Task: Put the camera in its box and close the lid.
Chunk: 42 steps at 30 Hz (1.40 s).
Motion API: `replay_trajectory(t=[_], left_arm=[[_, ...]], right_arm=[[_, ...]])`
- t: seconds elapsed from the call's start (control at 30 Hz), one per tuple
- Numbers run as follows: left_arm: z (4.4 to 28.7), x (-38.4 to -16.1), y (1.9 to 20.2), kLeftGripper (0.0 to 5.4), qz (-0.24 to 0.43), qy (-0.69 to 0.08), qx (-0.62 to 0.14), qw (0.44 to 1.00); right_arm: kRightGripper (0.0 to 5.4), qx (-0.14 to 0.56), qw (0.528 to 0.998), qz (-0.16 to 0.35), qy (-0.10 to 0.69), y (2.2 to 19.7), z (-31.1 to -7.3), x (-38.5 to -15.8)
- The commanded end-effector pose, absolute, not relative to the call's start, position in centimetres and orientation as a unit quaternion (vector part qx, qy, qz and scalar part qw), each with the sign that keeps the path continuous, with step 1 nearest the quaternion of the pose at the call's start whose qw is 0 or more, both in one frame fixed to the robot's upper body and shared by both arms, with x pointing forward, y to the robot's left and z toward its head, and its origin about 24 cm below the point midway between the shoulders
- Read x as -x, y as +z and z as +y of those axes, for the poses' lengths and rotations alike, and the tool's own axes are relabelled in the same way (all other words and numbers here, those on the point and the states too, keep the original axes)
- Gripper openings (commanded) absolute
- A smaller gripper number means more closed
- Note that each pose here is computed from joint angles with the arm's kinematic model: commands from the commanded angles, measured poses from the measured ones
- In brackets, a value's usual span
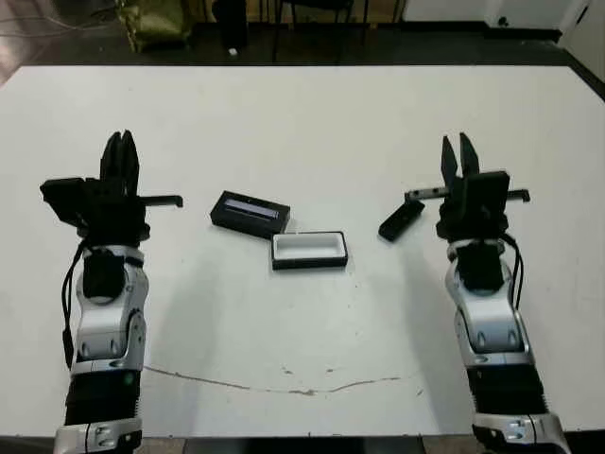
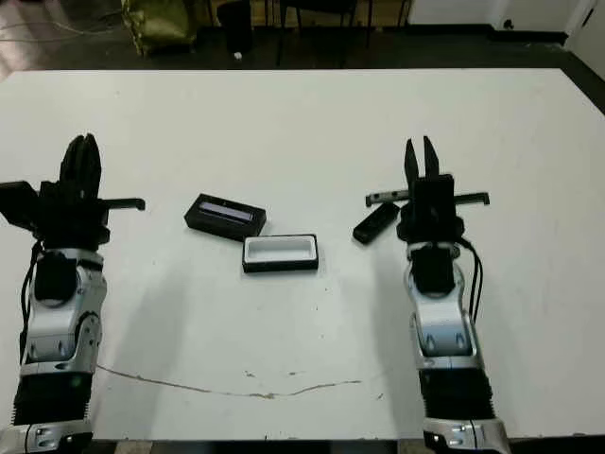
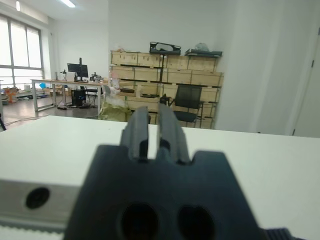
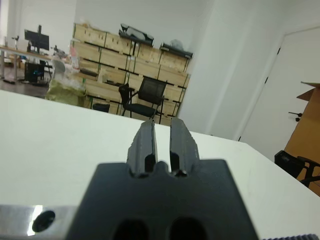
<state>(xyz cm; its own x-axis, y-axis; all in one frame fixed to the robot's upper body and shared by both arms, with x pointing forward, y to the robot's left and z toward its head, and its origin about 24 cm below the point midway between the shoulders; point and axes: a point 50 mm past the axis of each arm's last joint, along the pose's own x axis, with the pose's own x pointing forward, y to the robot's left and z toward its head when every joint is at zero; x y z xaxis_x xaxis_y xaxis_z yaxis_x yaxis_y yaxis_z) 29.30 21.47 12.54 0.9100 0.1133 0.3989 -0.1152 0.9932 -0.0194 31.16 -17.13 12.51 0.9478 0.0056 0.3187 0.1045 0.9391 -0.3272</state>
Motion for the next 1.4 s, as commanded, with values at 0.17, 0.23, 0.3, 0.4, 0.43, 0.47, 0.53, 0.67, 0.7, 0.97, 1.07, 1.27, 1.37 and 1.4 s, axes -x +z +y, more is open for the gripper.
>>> replay_trajectory(t=[0.17,0.23,0.3,0.4,0.43,0.47,0.53,0.67,0.7,0.97,1.07,1.27,1.37,1.4], left_arm=[[21.6,-29.1,11.6,0.02,-0.177,0.067,-0.005,0.982],[21.5,-29.1,11.5,0.02,-0.177,0.063,-0.004,0.982],[21.4,-29.0,11.5,0.02,-0.177,0.06,-0.008,0.982],[21.4,-28.9,11.4,0.02,-0.178,0.058,-0.013,0.982],[21.4,-28.8,11.4,0.02,-0.179,0.057,-0.011,0.982],[21.4,-28.8,11.4,0.02,-0.18,0.056,-0.012,0.982],[21.4,-28.7,11.4,0.02,-0.181,0.055,-0.012,0.982],[21.2,-28.6,11.4,0.02,-0.184,0.052,-0.014,0.982],[21.2,-28.5,11.4,0.02,-0.184,0.051,-0.016,0.981],[21.0,-28.3,11.2,0.02,-0.182,0.047,-0.011,0.982],[21.0,-28.3,11.1,0.02,-0.184,0.044,-0.017,0.982],[21.1,-28.2,11.0,0.02,-0.185,0.046,-0.017,0.982],[21.1,-28.2,11.0,0.02,-0.185,0.048,-0.017,0.981],[21.1,-28.2,11.0,0.02,-0.186,0.048,-0.018,0.981]], right_arm=[[0.0,0.172,0.976,-0.13,-0.01,11.6,-17.4,-31.2],[0.0,0.164,0.978,-0.127,-0.003,11.5,-17.5,-31.2],[0.0,0.167,0.978,-0.124,0.0,11.5,-17.5,-31.2],[0.0,0.184,0.975,-0.126,0.008,11.9,-17.7,-31.2],[0.0,0.189,0.973,-0.13,0.012,12.2,-17.8,-31.2],[0.0,0.192,0.972,-0.133,0.014,12.6,-18.1,-31.3],[0.0,0.198,0.97,-0.136,0.018,13.3,-18.6,-31.4],[0.0,0.236,0.96,-0.146,0.032,15.4,-20.1,-32.1],[0.0,0.247,0.957,-0.147,0.037,15.8,-20.6,-32.3],[0.0,0.357,0.927,-0.08,0.087,18.0,-24.1,-34.7],[0.0,0.383,0.916,-0.04,0.111,17.7,-24.4,-35.4],[0.0,0.451,0.873,0.028,0.185,16.6,-23.7,-36.3],[0.0,0.464,0.857,0.05,0.217,15.7,-23.1,-36.4],[0.0,0.467,0.852,0.058,0.228,15.4,-23.0,-36.5]])
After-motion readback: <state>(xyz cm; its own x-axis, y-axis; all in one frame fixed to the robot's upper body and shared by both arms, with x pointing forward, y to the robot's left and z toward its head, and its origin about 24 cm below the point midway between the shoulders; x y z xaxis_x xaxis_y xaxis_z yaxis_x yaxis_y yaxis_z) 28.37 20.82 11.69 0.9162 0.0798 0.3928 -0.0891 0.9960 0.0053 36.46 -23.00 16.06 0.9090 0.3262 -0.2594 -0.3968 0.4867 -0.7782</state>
